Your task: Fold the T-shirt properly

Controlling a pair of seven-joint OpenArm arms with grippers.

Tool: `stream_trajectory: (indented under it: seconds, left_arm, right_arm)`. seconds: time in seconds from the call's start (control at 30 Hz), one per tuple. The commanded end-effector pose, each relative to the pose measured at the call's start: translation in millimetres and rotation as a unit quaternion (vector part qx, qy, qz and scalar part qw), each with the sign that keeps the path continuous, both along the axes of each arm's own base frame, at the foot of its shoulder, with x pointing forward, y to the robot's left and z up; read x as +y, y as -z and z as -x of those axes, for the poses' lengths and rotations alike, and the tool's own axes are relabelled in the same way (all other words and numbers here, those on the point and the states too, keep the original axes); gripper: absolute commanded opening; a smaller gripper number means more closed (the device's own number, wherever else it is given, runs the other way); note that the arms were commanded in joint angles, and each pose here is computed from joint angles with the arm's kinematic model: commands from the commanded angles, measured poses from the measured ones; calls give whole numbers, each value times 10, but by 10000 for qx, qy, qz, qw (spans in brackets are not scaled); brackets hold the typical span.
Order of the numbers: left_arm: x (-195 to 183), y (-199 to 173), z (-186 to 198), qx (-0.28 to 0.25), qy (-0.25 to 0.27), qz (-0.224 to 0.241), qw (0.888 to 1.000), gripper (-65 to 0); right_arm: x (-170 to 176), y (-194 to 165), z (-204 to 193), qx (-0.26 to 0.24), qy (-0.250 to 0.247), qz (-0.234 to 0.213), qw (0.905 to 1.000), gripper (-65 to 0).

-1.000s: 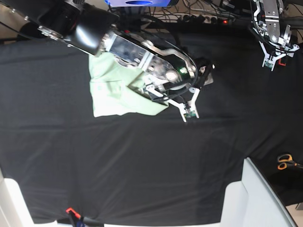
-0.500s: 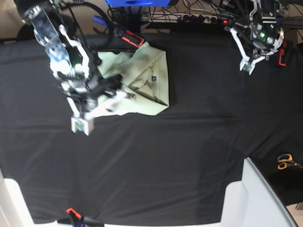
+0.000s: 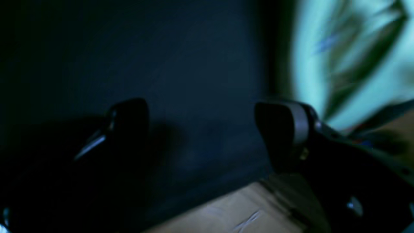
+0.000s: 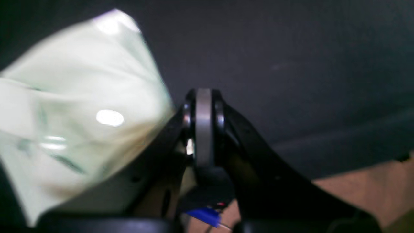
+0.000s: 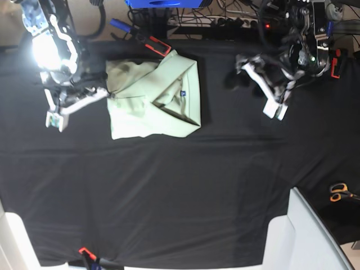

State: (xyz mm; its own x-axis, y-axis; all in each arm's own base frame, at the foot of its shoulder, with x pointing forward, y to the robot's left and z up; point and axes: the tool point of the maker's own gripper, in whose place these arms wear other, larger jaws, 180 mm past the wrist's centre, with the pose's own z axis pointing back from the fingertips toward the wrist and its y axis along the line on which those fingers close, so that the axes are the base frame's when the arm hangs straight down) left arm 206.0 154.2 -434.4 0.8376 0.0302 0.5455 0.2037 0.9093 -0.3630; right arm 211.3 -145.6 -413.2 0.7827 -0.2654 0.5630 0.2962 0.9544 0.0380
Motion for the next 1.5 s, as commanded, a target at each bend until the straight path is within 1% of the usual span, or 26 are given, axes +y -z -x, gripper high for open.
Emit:
stream_trajectory:
  seconds: [0.0, 0.1, 0.17, 0.27, 0.37, 0.43, 0.5, 0.6, 0.73, 0.83, 1.0, 1.17, 1.2, 1.23, 1.37, 1.47]
  left_arm:
    - [48, -66, -106, -146, -58, 21, 9999, -104]
    - [15, -9, -198, -82, -194, 277, 9994, -104]
    - [-103, 55, -230, 9, -144, 455, 9989, -104]
    - [-356, 126, -240, 154, 96, 716, 9973, -104]
    - [-679, 110, -263, 204, 442, 1033, 9935, -104]
    - [-840, 88, -276, 205, 623, 1165, 9910, -104]
    - [-954, 131, -268, 300, 650, 1260, 9895, -106]
    - [-973, 322, -194, 617, 454, 1365, 9877, -106]
    - [-1048, 456, -166, 857, 414, 1454, 9848, -106]
    - [-1172, 477, -114, 934, 558, 1505, 9826, -106]
    - [-1413, 484, -38, 1025, 983, 1517, 9782, -107]
    - [-1480, 497, 6, 1072, 1081, 1531, 9764, -111]
    - [-1465, 496, -5, 1063, 1052, 1531, 9768, -126]
    - [-1461, 495, -8, 1061, 1045, 1531, 9769, -165]
    - [-1441, 543, -7, 1139, 1012, 1515, 9766, -418]
    - [-1476, 676, 40, 1398, 940, 1551, 9734, -534]
  right_arm:
    - [-9, -74, -70, -184, -61, 29, 9998, -641]
    - [92, -37, -17, -123, -478, -34, 9988, -644]
    - [125, -8, 30, -66, -594, -61, 9982, -644]
    - [134, 5, 57, -41, -640, -62, 9979, -646]
    - [134, 10, 65, -26, -640, -64, 9979, -646]
    - [136, 34, 116, 35, -647, -69, 9979, -646]
    - [134, 49, 147, 70, -648, -64, 9979, -646]
    - [134, 70, 192, 124, -648, -68, 9978, -646]
    - [130, 78, 211, 147, -650, -62, 9978, -646]
    - [130, 78, 211, 147, -650, -62, 9978, -646]
    - [130, 78, 211, 147, -650, -62, 9978, -646]
    - [129, 77, 209, 140, -650, -61, 9978, -646]
    - [129, 77, 209, 140, -650, -61, 9978, -646]
    - [129, 77, 209, 140, -650, -61, 9978, -646]
    - [129, 77, 209, 140, -650, -61, 9978, -646]
    - [124, 76, 207, 138, -643, -58, 9978, -646]
